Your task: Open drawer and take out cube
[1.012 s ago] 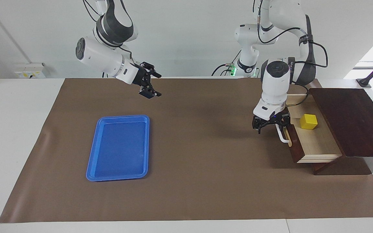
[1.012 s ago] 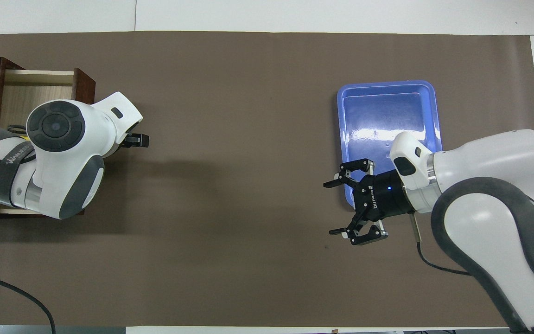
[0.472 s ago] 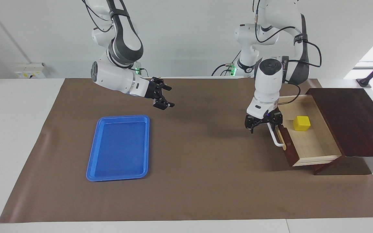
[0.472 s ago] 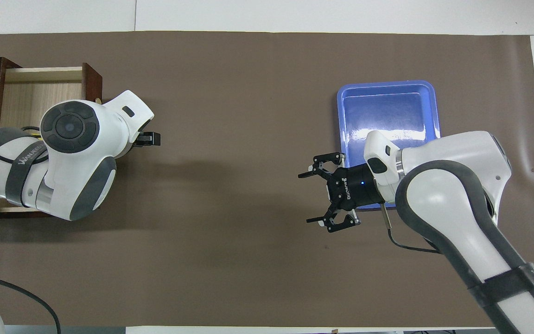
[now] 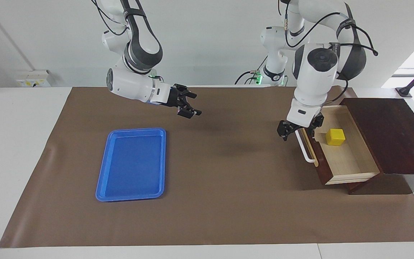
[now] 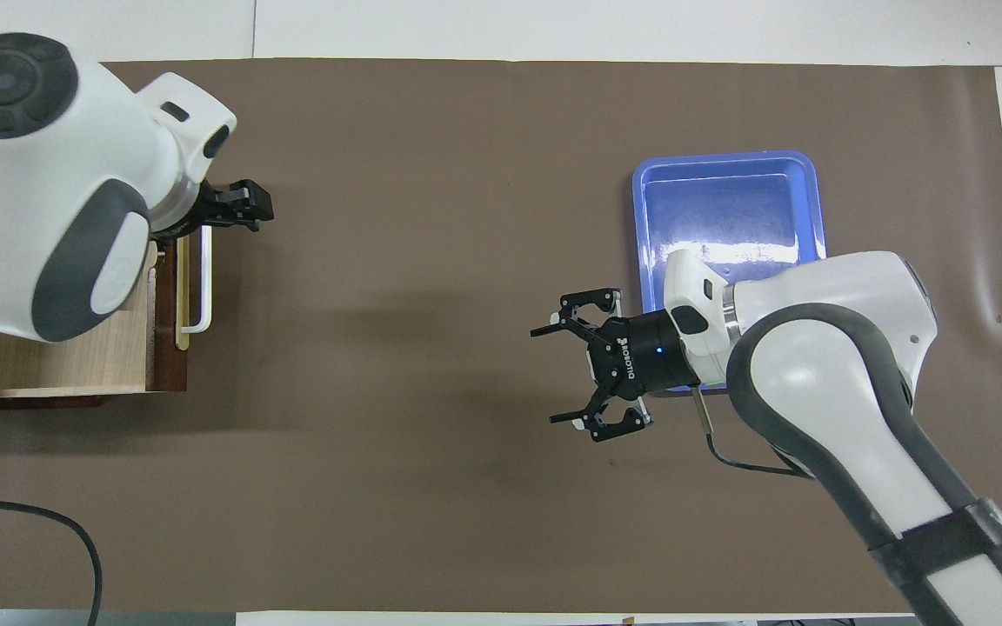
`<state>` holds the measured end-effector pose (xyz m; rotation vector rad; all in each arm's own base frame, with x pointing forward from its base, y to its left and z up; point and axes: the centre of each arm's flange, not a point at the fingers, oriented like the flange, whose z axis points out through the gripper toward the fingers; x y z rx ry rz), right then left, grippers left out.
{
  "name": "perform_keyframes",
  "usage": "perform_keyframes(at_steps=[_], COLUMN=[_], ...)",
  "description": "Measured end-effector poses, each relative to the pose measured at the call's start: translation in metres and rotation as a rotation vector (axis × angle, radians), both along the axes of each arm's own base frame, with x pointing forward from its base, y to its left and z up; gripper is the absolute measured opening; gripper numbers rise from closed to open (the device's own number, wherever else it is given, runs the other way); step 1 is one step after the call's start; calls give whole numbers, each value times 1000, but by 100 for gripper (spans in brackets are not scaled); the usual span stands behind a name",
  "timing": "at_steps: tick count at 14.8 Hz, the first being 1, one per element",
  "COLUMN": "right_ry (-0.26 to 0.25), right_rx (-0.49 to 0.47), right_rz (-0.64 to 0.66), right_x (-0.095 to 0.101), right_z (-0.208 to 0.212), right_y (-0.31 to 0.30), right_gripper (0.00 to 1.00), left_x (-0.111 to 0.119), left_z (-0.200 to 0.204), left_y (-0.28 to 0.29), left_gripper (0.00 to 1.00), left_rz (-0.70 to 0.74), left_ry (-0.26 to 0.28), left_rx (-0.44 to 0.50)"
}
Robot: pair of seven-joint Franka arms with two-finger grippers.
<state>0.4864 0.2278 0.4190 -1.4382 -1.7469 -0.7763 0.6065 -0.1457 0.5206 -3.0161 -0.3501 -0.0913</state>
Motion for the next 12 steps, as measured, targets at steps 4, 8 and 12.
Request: perform_keyframes(at_steps=[4,8,12], right_ry=[9,38,43], right_rx=[27,50,49], right_rz=[-1,4,6], right_x=[1,19,29], right_z=[1,-14,-21], right_y=[13,38,45], right_gripper=[100,100,100], left_x=[10,9,-11], left_z=[25,10,-36], left_y=[94,137,160], left_gripper=[100,100,100], left_rz=[401,723,788], left_ry=[-41,-51,-89], left_rx=[-52,-55,-28])
